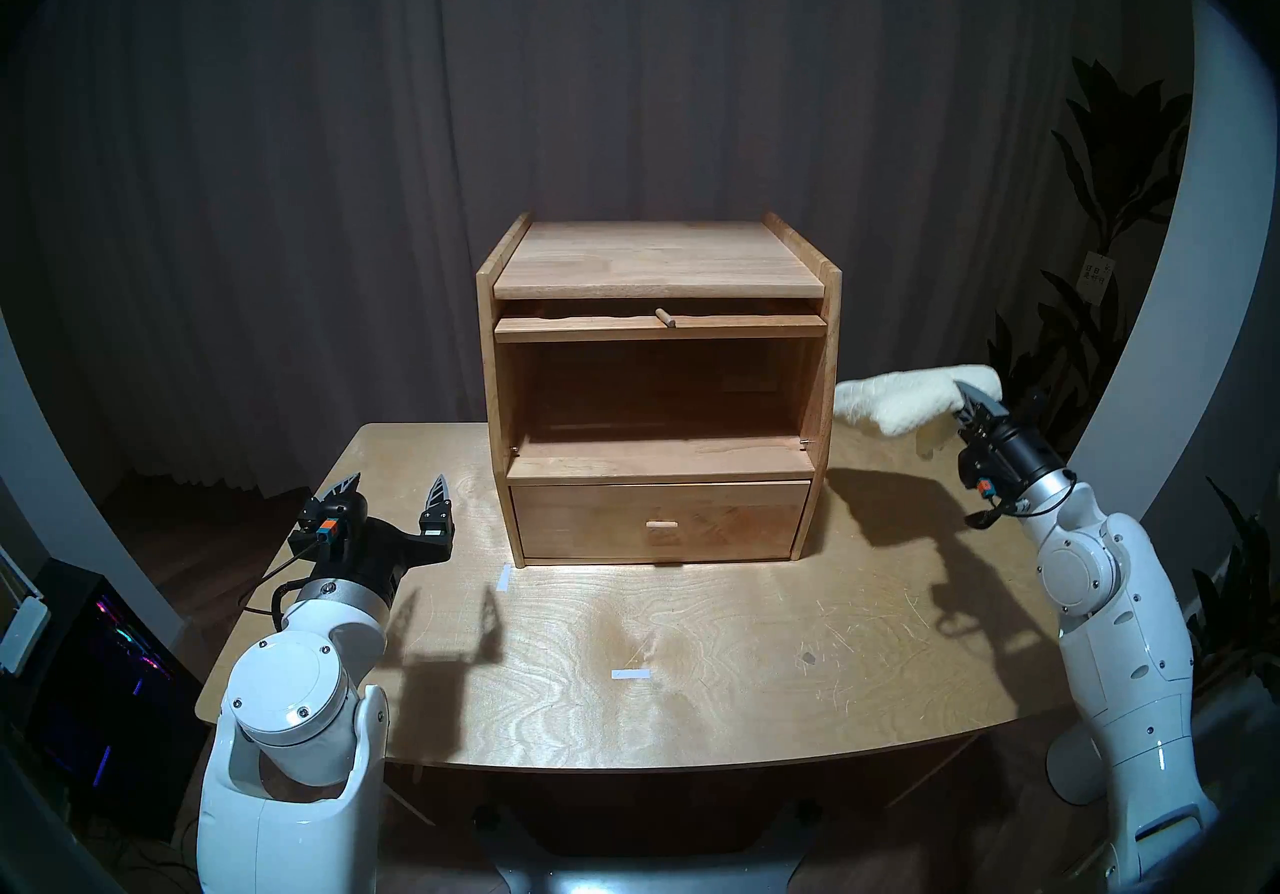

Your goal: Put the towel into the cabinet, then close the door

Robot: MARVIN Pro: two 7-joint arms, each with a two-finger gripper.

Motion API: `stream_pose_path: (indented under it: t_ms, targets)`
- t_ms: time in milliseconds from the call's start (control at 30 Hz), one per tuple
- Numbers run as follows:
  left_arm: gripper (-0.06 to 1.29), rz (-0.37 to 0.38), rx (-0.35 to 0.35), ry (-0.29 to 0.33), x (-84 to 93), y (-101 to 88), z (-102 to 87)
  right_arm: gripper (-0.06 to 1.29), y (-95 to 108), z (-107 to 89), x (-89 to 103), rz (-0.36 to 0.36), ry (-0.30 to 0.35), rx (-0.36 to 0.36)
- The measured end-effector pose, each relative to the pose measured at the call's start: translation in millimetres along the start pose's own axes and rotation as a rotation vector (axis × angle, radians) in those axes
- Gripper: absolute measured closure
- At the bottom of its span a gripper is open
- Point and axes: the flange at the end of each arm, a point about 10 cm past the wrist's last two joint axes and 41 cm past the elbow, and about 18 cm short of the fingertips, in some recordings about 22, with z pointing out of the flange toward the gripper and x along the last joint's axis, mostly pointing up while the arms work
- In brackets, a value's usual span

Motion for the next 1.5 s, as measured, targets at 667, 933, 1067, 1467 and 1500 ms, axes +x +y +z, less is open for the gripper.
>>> stream_pose_path:
  t_ms: [667,933,1067,1467,1500]
  targets:
    - [-0.02,0.001,-0.001,-0.007,-3.1,0.0,0.6,1.24,48.5,-20.9,74.4,0.378,0.207,-0.358]
    - [-0.02,0.002,-0.001,-0.008,-3.5,-0.1,0.8,1.24,51.1,-36.3,122.4,0.565,0.347,-0.431]
    - [-0.02,0.002,-0.001,-0.008,-3.4,-0.1,0.9,1.24,53.3,-43.9,148.6,0.662,0.423,-0.46]
    - [-0.02,0.002,-0.001,-0.004,-1.9,0.0,0.7,1.24,42.2,-70.6,226.1,1.037,0.476,-0.414]
    - [-0.02,0.002,-0.001,-0.004,-1.8,0.0,0.7,1.24,39.3,-72.5,232.2,1.07,0.461,-0.391]
